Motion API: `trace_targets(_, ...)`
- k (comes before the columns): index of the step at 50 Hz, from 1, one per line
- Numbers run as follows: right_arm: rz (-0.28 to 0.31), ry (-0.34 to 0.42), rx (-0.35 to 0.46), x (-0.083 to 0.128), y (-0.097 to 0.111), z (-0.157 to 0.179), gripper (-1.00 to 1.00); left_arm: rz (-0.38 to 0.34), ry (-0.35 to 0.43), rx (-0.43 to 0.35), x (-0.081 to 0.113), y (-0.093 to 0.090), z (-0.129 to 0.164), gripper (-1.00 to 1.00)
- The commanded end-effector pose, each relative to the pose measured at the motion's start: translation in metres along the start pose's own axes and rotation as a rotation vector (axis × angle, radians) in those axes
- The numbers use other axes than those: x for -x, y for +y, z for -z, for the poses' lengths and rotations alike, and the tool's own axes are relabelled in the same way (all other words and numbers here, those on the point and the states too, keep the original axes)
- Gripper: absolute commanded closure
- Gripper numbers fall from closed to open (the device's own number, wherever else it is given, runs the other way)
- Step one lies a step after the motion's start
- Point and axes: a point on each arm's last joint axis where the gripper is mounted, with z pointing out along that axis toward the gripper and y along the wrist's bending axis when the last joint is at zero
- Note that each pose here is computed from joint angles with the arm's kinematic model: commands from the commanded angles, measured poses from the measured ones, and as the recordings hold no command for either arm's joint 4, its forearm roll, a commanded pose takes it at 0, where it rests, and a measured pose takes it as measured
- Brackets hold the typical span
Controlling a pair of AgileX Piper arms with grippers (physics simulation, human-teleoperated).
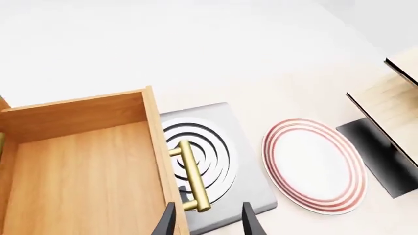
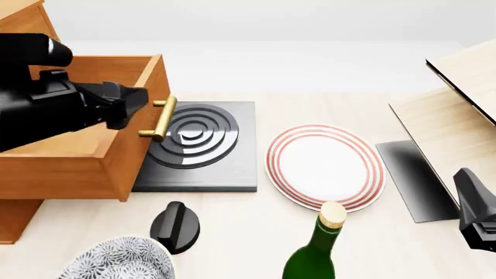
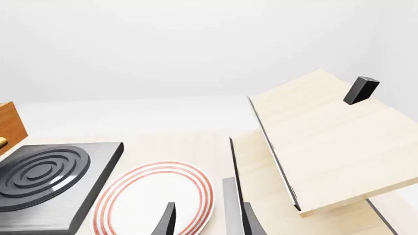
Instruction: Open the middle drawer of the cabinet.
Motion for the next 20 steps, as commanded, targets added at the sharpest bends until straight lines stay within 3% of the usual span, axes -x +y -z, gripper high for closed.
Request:
trace_targets(1, 0.0, 0.0, 0.0, 0.0, 0.0, 0.0, -1.0, -0.036, -0.17, 0.024, 0.011, 0.007, 0.051, -1.0)
trace_targets(2, 0.0, 0.0, 0.0, 0.0, 0.0, 0.0, -1.0, -0.044, -0.194, 0.035, 0.011, 0.009, 0.059, -1.0)
trace_targets(5, 0.0, 0.0, 0.0, 0.0, 0.0, 0.0, -1.0, -0.174, -0.341, 0.118, 0.012, 0.015, 0.101, -1.0)
trace_targets(10, 0.0, 0.0, 0.0, 0.0, 0.0, 0.0, -1.0, -0.23, -0.449, 0.168, 0.005, 0.015, 0.133, -1.0)
trace_targets(11, 0.0, 0.0, 0.0, 0.0, 0.0, 0.0, -1.0, -0.285, -0.53, 0.215, -0.002, 0.013, 0.156, -1.0)
trace_targets(14, 0.0, 0.0, 0.0, 0.0, 0.0, 0.0, -1.0, -0.268, -0.546, 0.223, -0.009, 0.013, 0.163, -1.0)
trace_targets(20, 0.0, 0.0, 0.0, 0.0, 0.0, 0.0, -1.0, -0.223, -0.663, 0.254, -0.026, 0.004, 0.211, -1.0)
